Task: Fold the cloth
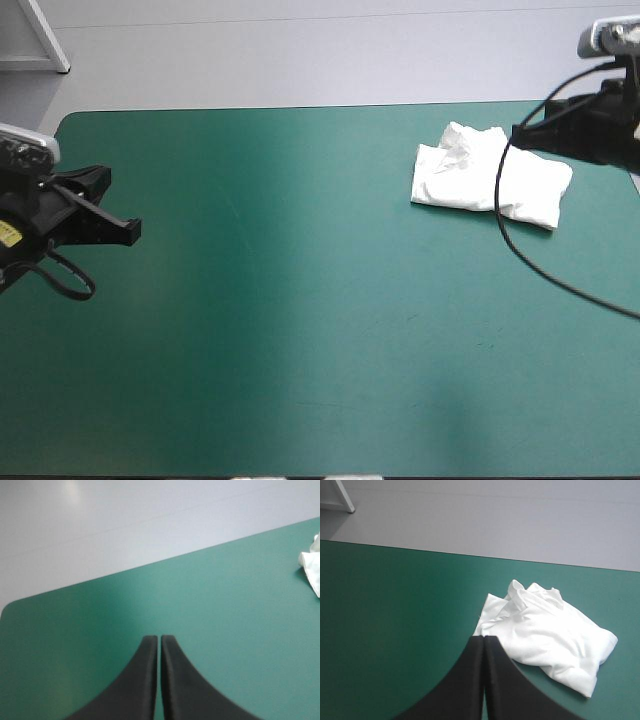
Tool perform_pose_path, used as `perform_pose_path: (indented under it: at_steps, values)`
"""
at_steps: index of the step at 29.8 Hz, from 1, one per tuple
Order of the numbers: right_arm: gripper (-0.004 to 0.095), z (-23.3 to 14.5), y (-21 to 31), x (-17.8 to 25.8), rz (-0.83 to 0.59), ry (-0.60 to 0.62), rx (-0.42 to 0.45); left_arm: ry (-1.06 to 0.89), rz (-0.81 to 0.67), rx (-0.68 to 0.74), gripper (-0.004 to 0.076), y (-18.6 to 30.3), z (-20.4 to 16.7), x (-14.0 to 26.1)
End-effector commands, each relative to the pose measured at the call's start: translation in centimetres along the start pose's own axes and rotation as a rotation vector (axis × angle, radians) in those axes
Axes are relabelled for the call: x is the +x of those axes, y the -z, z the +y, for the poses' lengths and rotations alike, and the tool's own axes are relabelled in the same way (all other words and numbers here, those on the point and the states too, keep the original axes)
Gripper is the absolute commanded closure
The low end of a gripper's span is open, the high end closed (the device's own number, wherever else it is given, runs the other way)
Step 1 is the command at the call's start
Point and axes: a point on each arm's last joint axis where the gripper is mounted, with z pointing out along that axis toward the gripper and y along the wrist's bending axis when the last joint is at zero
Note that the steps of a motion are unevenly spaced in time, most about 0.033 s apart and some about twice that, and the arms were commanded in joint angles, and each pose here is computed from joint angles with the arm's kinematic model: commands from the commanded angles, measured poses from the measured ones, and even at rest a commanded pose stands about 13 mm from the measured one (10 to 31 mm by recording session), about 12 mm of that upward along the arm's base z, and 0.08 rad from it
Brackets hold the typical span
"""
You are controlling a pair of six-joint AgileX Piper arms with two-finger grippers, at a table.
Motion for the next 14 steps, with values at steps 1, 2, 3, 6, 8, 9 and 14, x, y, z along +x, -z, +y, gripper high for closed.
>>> perform_pose_path:
  at_steps: [1, 2, 3, 6, 8, 9, 14]
  values:
    - [0.0925, 0.9, 3.5, 2.1, -0.202, 0.033, -0.02, -0.005, -0.167, -0.022, 0.0703, 3.8, -0.3, -0.4]
    - [0.0925, 0.9, 3.8, 3.4, -0.221, 0.023, -0.029, -0.02, -0.184, -0.027, 0.0703, 4.7, -0.4, 0.1]
    - [0.0925, 0.9, 4.0, 4.6, -0.235, 0.021, -0.032, -0.034, -0.194, -0.03, 0.0703, 5.2, -0.6, 0.6]
    - [0.0925, 0.7, 4.1, 9.2, -0.265, 0.045, -0.024, -0.062, -0.225, -0.032, 0.0703, 6.8, -1.2, 2.9]
    - [0.0925, 0.6, 3.5, 12.5, -0.249, 0.081, -0.026, -0.058, -0.232, -0.027, 0.0703, 7.2, -1.6, 4.7]
    - [0.0925, 0.6, 3.5, 14.1, -0.251, 0.088, -0.032, -0.057, -0.228, -0.027, 0.0703, 7.2, -1.8, 5.8]
    - [0.0925, 0.3, 2.8, 21.0, -0.226, 0.089, -0.033, -0.039, -0.121, -0.002, 0.0703, 5.5, -3.0, 12.5]
